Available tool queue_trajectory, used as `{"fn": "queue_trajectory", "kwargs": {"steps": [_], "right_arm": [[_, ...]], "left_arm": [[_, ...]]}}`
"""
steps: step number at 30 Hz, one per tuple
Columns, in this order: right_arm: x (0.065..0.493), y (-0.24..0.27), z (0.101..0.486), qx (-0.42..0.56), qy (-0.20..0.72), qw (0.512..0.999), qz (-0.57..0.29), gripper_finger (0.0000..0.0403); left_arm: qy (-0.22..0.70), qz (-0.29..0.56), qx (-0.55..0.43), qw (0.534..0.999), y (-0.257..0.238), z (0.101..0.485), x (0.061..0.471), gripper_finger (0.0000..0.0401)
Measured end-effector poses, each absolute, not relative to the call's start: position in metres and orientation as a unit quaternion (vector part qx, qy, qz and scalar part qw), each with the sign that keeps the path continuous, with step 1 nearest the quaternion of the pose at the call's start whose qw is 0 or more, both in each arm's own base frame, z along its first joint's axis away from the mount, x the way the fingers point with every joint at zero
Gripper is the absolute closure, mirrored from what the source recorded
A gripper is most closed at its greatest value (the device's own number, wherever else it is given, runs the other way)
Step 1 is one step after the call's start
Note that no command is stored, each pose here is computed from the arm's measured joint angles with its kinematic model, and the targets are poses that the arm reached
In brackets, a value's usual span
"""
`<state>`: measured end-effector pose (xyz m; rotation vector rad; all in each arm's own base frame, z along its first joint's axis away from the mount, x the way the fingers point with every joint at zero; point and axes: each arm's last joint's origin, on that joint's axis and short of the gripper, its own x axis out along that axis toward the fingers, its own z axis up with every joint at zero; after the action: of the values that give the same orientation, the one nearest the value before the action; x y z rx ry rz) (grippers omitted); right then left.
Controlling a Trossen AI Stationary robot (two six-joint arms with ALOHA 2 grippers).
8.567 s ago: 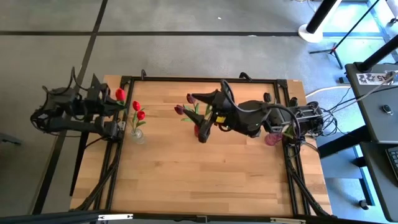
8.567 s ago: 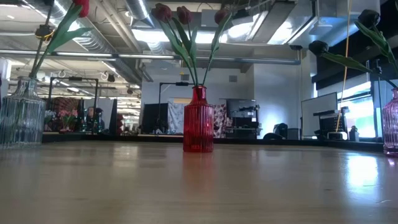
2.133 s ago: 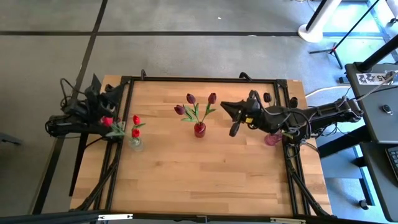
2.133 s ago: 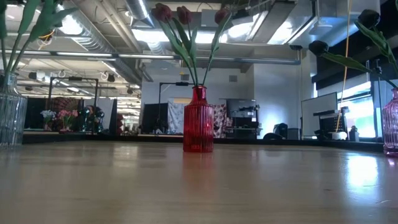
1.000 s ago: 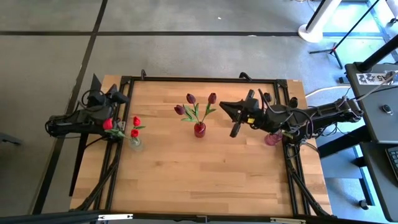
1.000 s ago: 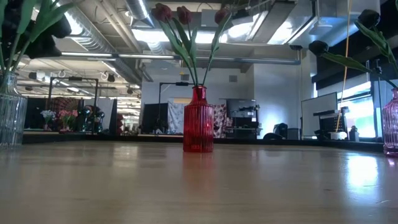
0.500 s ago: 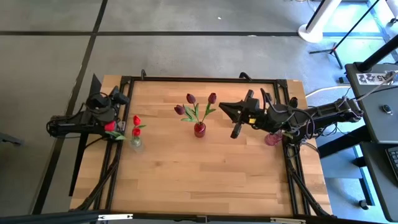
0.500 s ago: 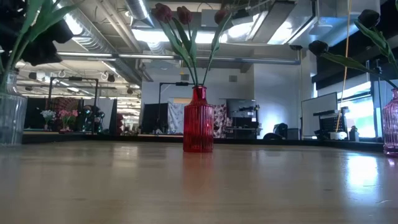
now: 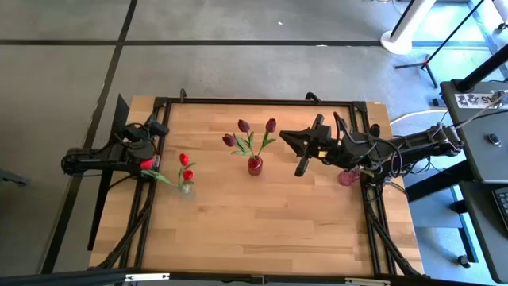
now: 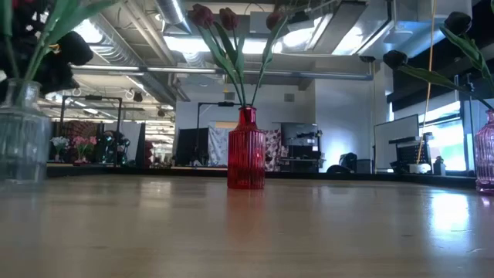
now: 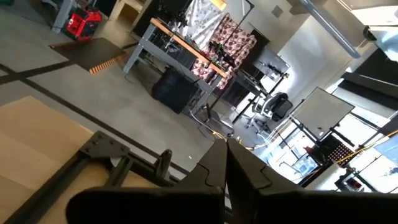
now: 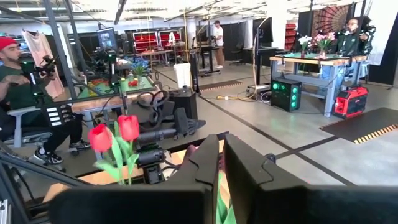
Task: Sort flowers into vase by color
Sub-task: Return to Home Position
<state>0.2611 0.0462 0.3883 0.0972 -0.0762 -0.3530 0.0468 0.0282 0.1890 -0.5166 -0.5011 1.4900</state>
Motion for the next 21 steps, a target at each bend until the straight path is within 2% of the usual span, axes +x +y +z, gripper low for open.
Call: {"fn": "queue_trajectory", "kwargs": {"steps": [8,13,18,21], "right_arm": [[0.258,0.046,0.391,0.052,-0.044,0.983,-0.171,0.0375],[0.258,0.046,0.391,0.053,-0.044,0.983,-0.171,0.0375],[0.258,0.045,0.391,0.042,-0.042,0.982,-0.177,0.0375],[0.259,0.045,0.390,0.034,-0.039,0.983,-0.177,0.0375]], "left_arm": [[-0.224,0.661,-0.234,0.677,0.028,0.179,0.049,0.0401],[-0.235,0.643,-0.262,0.680,0.028,0.193,0.050,0.0401],[-0.182,0.648,-0.218,0.706,0.028,0.200,0.050,0.0401],[-0.172,0.632,-0.229,0.720,0.028,0.200,0.051,0.0401]]}}
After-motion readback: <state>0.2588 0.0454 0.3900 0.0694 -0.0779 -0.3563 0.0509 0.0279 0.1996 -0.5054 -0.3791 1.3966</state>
